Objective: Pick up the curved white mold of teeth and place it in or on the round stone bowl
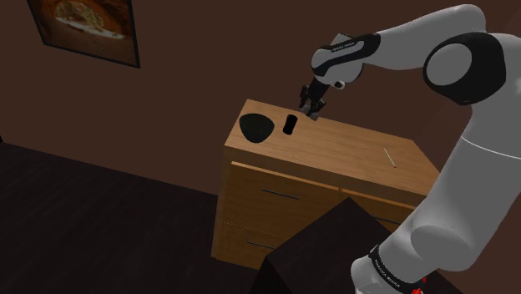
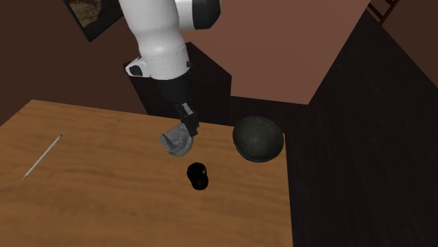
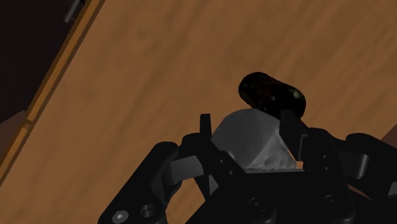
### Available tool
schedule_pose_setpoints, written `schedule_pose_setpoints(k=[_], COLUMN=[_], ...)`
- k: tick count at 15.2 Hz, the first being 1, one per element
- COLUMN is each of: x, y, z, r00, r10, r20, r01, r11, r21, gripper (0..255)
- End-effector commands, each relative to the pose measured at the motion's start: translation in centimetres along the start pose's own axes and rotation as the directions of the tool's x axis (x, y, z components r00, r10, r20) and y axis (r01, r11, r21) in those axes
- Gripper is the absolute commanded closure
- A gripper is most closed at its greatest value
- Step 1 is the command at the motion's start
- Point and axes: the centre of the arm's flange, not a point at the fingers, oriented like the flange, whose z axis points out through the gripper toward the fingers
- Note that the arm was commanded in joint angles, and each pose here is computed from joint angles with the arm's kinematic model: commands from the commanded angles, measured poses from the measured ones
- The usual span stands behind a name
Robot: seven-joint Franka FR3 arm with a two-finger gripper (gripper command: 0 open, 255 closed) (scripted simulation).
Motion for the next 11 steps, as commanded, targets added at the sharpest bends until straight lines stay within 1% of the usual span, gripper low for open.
schedule_pose_setpoints(k=[1, 11], x=[-2.6, -15.1], y=[-0.6, -4.8], z=[-0.1, 0.8], r00=[1.000, 1.000], r10=[0.002, 0.002], r20=[-0.001, -0.001], r01=[-0.002, -0.002], r11=[1.000, 1.000], r21=[0.001, 0.001], gripper=[255, 255])
